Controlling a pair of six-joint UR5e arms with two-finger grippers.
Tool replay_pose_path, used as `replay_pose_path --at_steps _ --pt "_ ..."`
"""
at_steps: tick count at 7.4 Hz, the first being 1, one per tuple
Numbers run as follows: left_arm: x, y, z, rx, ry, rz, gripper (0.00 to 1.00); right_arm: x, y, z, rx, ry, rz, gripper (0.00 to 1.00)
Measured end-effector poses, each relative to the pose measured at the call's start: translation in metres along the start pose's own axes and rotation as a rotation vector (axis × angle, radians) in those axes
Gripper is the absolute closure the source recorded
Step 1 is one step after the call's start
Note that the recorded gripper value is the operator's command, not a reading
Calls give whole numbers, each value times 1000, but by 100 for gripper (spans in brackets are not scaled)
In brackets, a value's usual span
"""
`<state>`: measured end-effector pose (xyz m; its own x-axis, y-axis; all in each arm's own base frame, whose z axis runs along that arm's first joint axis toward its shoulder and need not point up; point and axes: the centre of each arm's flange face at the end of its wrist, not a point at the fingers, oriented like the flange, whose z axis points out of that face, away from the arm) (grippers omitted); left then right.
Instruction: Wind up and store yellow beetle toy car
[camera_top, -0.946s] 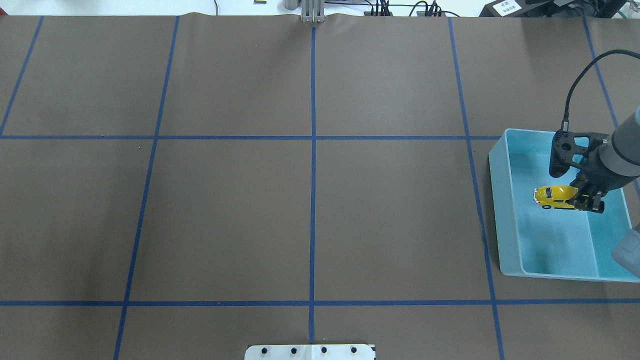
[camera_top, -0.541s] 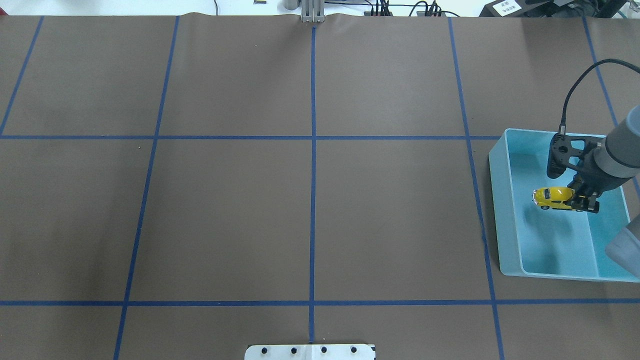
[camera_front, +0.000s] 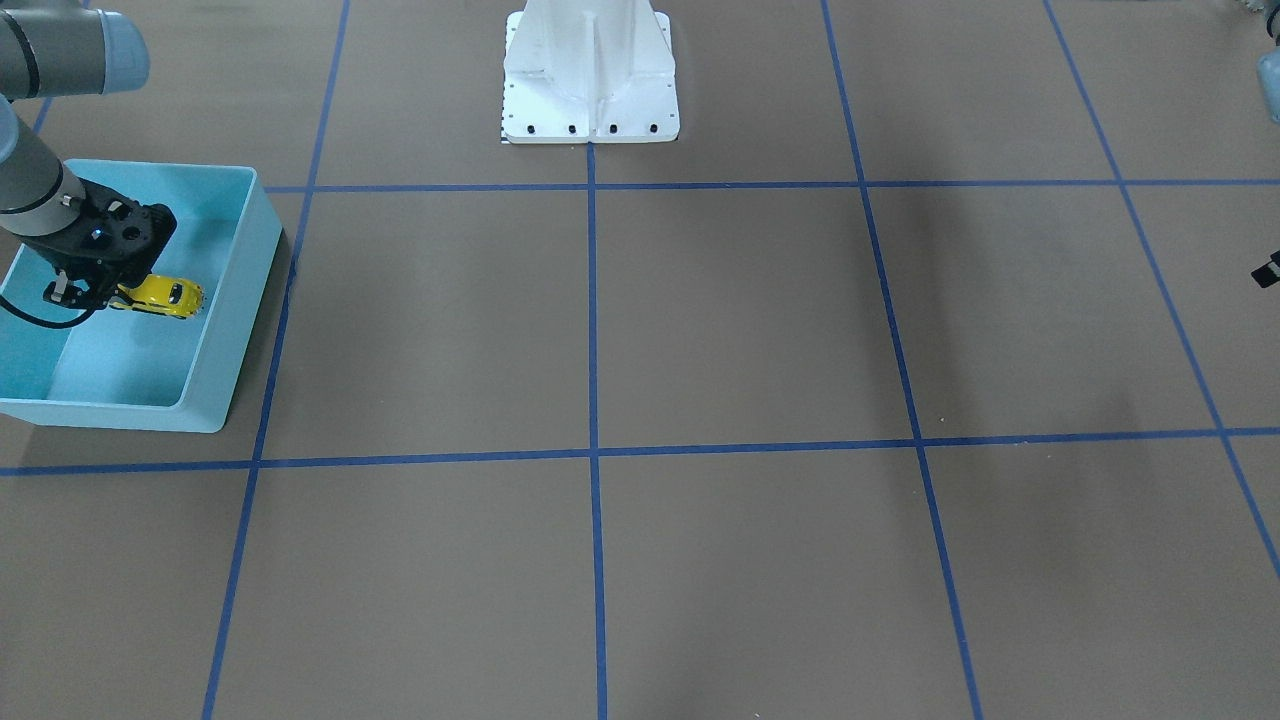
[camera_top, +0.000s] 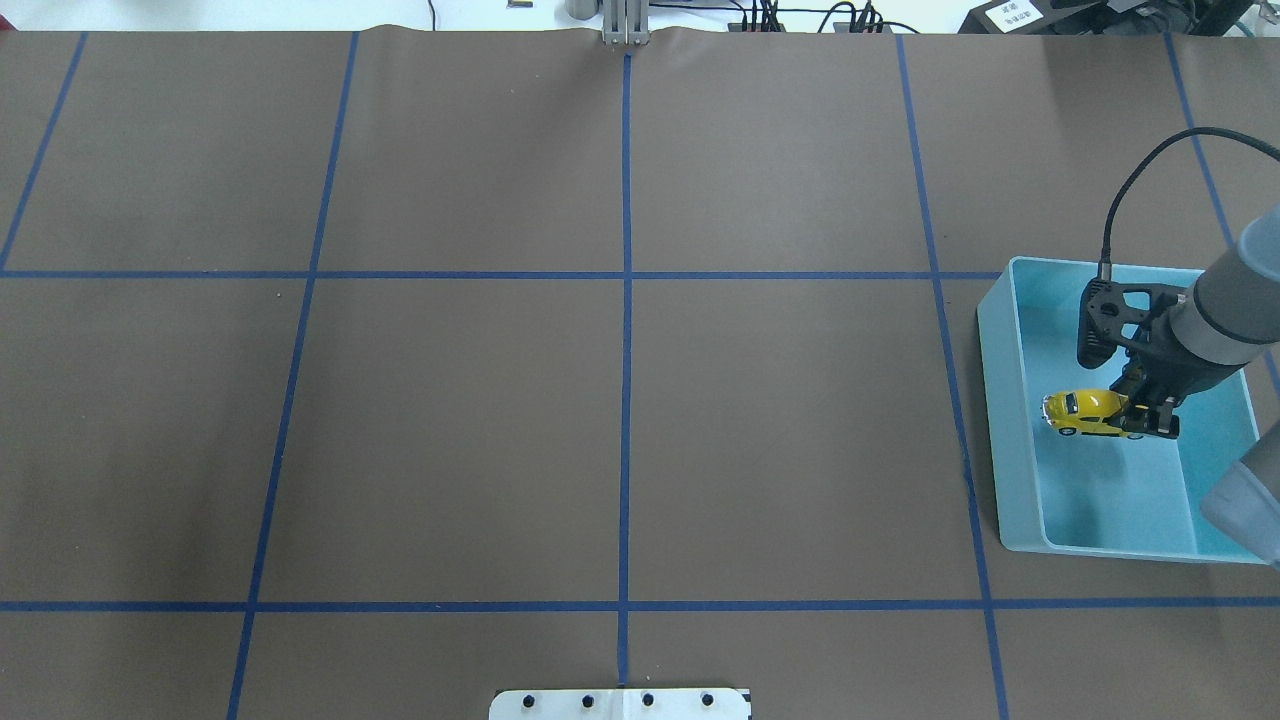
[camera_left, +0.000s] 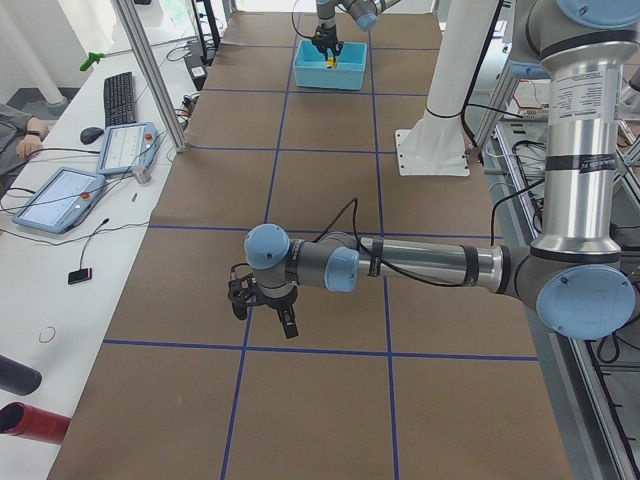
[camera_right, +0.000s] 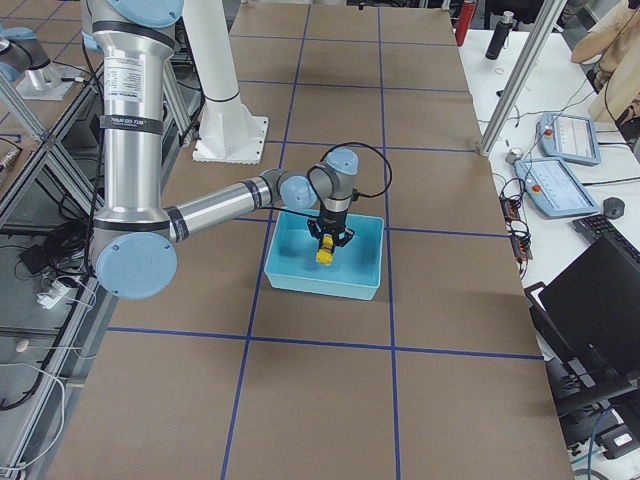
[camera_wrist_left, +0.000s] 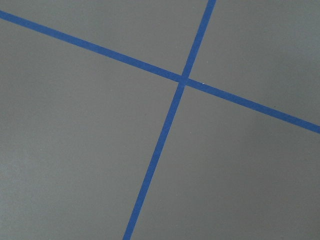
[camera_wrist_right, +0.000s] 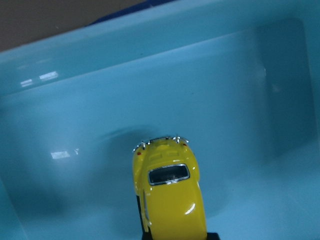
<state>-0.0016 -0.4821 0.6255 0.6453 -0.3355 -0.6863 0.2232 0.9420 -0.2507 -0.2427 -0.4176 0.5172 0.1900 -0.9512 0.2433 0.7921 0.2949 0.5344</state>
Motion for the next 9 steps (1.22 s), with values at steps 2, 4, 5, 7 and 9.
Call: replay_pose_path --at_steps 2,4,5,7,9 --pt "-1 0 1 -1 -2 -2 0 -2 -3 10 0 -10 -10 1" --pt "-2 2 1 -2 -3 -2 0 -7 -9 0 23 -3 -23 1" --pt "-4 4 0 0 -2 -2 0 -9 -8 -4 28 -1 -26 1" --pt "-8 7 -4 7 0 -2 0 -4 22 -17 51 -24 23 1" --pt "-26 17 -10 19 3 -19 0 27 102 -37 82 -33 185 1"
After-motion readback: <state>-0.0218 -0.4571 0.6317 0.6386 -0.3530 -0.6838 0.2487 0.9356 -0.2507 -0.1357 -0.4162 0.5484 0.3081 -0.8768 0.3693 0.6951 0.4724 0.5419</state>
